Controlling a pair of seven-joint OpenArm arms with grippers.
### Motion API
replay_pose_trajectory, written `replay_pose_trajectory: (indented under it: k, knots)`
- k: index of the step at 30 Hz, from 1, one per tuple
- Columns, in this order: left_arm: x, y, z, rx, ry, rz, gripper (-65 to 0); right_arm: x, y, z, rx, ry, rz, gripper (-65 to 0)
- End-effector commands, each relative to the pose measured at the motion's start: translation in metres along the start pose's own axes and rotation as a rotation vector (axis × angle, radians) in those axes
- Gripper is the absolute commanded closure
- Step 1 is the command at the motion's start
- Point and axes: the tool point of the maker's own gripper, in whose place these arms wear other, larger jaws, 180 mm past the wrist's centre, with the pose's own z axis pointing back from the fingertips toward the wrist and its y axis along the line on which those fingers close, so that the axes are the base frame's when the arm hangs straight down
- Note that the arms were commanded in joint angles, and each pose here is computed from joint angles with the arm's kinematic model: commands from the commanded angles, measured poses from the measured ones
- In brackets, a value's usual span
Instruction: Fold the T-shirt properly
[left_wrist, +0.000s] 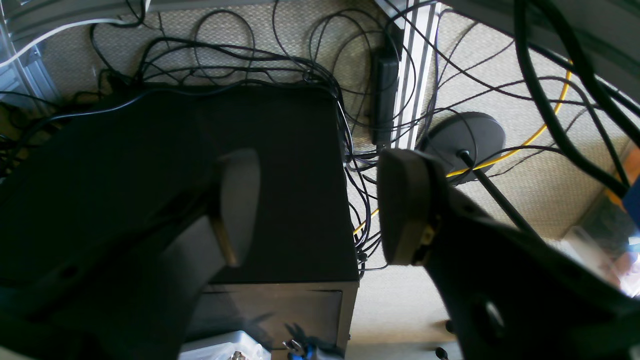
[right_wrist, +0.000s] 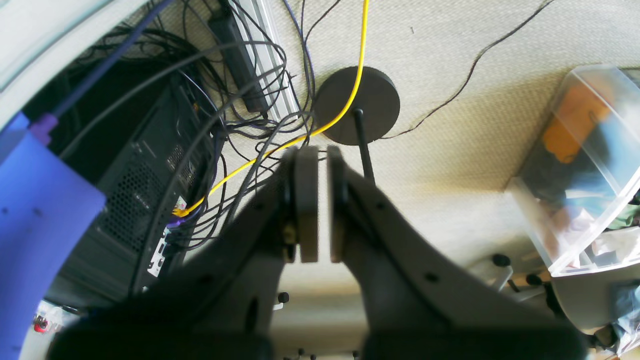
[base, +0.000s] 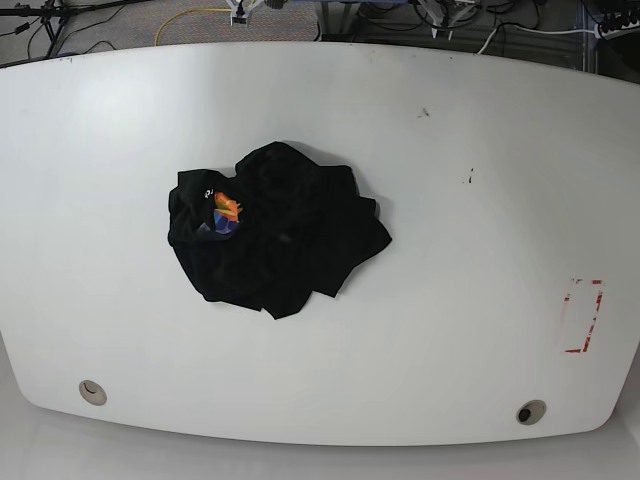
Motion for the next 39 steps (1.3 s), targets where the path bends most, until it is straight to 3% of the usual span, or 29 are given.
replay_pose_trajectory:
  k: [1,39]
  knots:
    - [0.000,0.000,0.000,0.000,-0.007,-0.004,-34.0,-0.006,-0.002,0.000,-0.006,0.010,0.006,-2.8]
    - [0.000,0.005,0.001,0.007,-0.016,-0.003,-34.8,-0.016,-0.003,0.000,-0.011,0.025,0.007,-2.6]
